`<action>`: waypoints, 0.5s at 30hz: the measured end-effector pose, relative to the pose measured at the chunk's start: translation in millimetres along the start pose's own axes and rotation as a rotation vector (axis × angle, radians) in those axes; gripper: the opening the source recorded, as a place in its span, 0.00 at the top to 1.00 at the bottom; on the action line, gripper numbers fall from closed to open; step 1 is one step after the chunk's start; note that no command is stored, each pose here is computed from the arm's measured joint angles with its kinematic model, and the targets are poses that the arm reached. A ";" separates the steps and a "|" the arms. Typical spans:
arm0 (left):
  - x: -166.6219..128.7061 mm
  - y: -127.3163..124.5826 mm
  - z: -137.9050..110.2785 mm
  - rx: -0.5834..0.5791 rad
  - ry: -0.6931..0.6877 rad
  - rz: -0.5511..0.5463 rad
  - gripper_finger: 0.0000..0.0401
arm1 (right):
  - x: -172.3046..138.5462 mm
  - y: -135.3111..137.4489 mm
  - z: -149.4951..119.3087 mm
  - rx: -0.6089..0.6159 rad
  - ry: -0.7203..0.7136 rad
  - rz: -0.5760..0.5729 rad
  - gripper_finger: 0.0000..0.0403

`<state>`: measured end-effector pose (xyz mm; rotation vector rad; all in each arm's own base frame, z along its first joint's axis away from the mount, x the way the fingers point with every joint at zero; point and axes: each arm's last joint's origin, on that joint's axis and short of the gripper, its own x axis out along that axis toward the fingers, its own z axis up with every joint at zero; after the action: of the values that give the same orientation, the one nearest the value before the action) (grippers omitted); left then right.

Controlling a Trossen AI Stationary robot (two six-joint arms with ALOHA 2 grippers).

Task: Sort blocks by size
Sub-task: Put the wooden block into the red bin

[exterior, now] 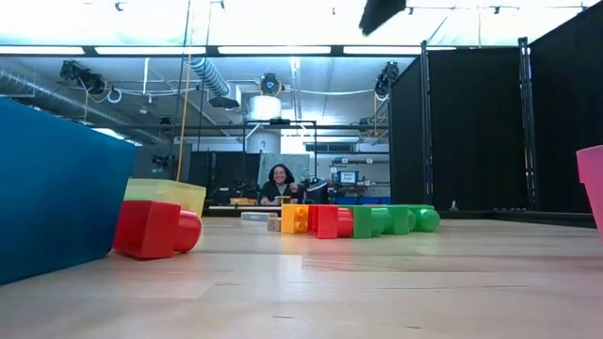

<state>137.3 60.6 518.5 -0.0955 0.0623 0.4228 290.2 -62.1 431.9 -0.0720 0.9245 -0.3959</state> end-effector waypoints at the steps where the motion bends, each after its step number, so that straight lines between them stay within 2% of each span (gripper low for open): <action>1: 16.4 -0.3 -10.1 -0.002 0.011 -0.004 0.64 | 14.7 3.8 -1.3 -0.039 0.024 0.028 0.53; 4: 55.7 -0.8 -38.6 -0.004 0.006 -0.016 0.64 | 66.5 11.0 -12.2 -0.155 0.112 0.115 0.53; 6: 72.6 -0.5 -49.2 -0.036 -0.044 -0.023 0.64 | 103.9 7.9 -25.0 -0.154 0.151 0.168 0.53; 8: 80.2 0.2 -51.1 -0.082 -0.120 -0.027 0.64 | 131.3 -3.0 -43.6 -0.081 0.162 0.221 0.53; 10: 82.6 4.2 -52.3 -0.086 -0.166 -0.011 0.64 | 151.5 -18.4 -59.4 0.018 0.106 0.251 0.53; 12: 84.5 7.5 -52.6 -0.083 -0.195 0.005 0.64 | 173.6 -29.5 -79.8 0.099 0.110 0.231 0.53; 15: 83.9 12.7 -50.3 -0.082 -0.219 0.027 0.64 | 198.1 -35.7 -109.9 0.135 0.165 0.222 0.53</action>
<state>206.4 100.9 460.8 -0.1290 -0.1700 0.4606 298.9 -155.2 222.5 0.1878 1.0537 -0.2592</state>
